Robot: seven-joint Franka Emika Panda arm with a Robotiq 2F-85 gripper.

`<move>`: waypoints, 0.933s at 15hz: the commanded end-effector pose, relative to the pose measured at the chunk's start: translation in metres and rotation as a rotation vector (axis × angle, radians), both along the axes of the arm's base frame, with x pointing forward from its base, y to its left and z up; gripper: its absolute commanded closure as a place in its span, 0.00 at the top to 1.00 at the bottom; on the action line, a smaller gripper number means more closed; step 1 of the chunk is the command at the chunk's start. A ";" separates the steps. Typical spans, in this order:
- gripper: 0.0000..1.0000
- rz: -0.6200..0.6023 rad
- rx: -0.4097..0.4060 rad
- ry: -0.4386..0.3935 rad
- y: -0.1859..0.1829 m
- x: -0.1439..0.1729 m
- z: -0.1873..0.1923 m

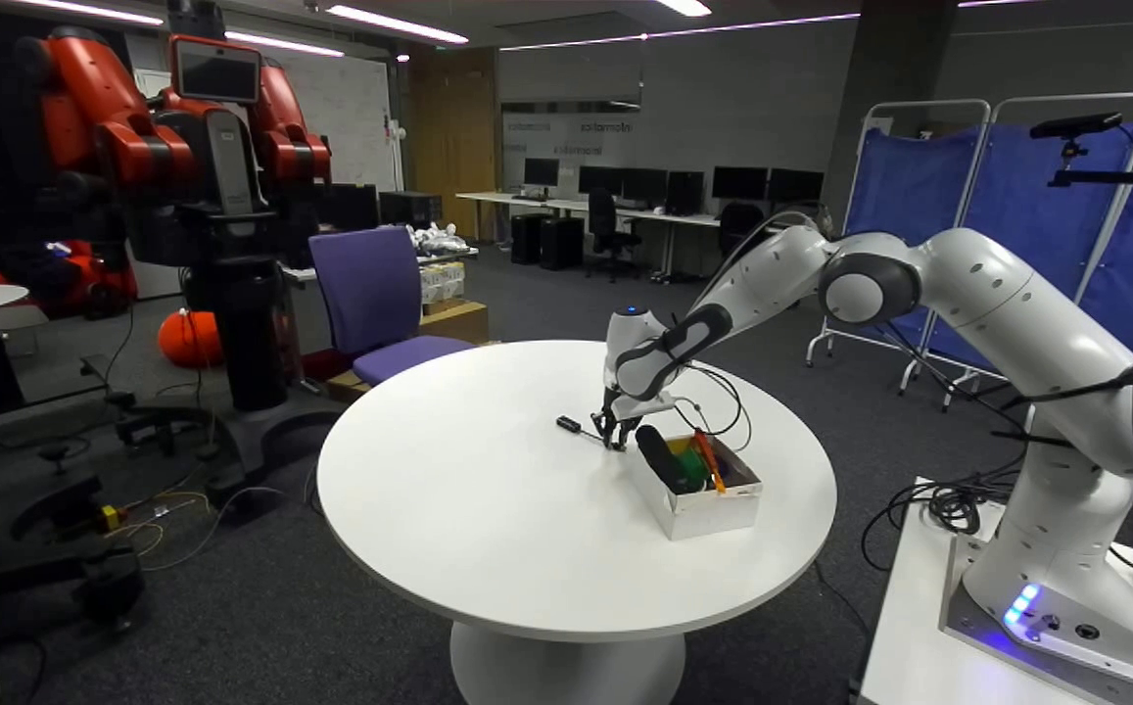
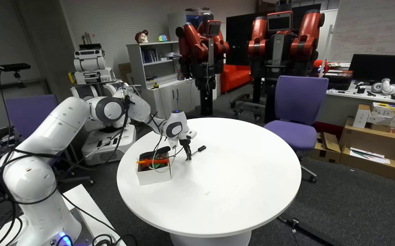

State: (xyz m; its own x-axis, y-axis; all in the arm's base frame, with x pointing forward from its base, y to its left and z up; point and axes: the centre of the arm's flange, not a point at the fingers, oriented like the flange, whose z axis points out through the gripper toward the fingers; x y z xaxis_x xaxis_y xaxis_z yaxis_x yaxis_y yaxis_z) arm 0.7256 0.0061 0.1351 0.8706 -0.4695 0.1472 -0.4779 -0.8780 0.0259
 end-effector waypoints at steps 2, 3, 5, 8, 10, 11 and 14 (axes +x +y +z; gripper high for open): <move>0.01 -0.018 -0.027 0.020 0.000 0.010 0.002; 0.00 -0.019 -0.027 0.019 0.000 0.011 0.002; 0.04 -0.024 -0.022 0.017 0.000 0.010 0.006; 0.04 -0.035 -0.012 -0.005 -0.002 0.007 0.020; 0.04 -0.054 -0.005 -0.036 -0.002 0.006 0.040; 0.04 -0.065 0.000 -0.055 -0.002 0.005 0.054; 0.04 -0.105 -0.010 -0.112 -0.003 0.000 0.104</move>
State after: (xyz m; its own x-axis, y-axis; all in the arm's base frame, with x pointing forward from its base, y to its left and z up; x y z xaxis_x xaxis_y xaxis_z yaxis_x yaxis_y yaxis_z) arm 0.7395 0.0022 0.1807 0.8285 -0.5234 0.1992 -0.5321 -0.8466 -0.0114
